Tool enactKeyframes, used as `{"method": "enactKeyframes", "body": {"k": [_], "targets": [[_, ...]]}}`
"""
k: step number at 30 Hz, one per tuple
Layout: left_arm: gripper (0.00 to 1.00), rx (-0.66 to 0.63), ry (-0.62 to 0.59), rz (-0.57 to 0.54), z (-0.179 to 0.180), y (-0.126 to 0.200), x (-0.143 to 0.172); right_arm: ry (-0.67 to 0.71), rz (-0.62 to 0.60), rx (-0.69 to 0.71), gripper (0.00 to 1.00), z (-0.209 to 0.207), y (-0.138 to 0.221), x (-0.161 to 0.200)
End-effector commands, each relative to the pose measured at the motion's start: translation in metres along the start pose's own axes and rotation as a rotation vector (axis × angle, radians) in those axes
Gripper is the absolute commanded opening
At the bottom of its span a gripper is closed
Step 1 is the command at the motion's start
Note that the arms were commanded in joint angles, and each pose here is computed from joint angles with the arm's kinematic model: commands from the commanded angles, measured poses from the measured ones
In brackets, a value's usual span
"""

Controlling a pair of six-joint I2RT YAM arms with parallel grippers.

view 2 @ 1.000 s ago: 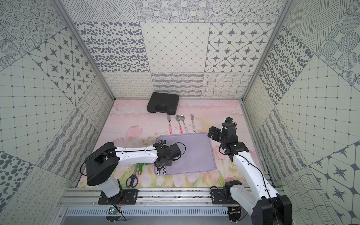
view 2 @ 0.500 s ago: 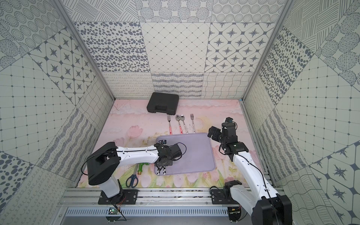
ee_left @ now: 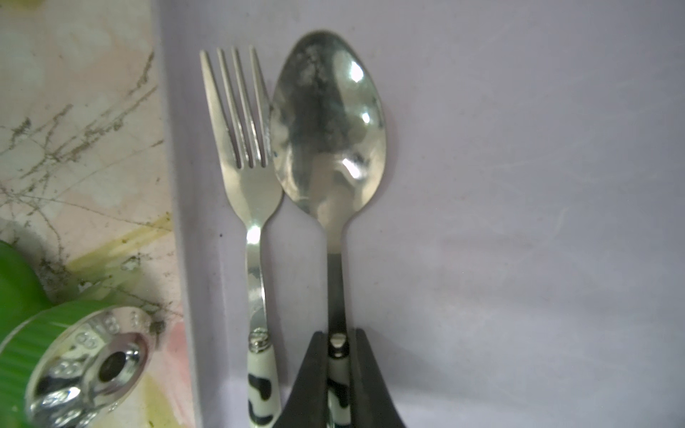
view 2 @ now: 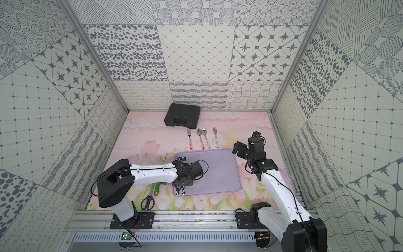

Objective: Set the spoon and fork side by side
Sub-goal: Place the spoon on the tray.

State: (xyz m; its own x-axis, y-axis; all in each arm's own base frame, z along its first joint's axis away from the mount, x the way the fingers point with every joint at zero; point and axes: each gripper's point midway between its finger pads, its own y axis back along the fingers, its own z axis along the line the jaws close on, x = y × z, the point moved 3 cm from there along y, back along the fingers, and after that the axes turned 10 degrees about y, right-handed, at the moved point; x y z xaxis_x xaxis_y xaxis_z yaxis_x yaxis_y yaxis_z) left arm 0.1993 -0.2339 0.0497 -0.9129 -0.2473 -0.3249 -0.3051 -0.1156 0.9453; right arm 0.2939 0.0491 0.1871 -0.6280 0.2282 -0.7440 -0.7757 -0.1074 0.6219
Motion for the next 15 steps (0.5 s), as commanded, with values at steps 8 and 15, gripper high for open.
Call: {"method": "enactKeyframes", "body": {"k": [8, 15], "targets": [[0.00, -0.080, -0.001, 0.018, 0.0200, -0.0002, 0.0042, 0.008, -0.005, -0.004, 0.97, 0.0007, -0.0010, 0.0009], [0.17, -0.044, -0.011, 0.021, 0.0142, 0.0018, 0.0040, 0.008, -0.008, -0.003, 0.97, 0.0005, -0.0002, 0.0005]]}}
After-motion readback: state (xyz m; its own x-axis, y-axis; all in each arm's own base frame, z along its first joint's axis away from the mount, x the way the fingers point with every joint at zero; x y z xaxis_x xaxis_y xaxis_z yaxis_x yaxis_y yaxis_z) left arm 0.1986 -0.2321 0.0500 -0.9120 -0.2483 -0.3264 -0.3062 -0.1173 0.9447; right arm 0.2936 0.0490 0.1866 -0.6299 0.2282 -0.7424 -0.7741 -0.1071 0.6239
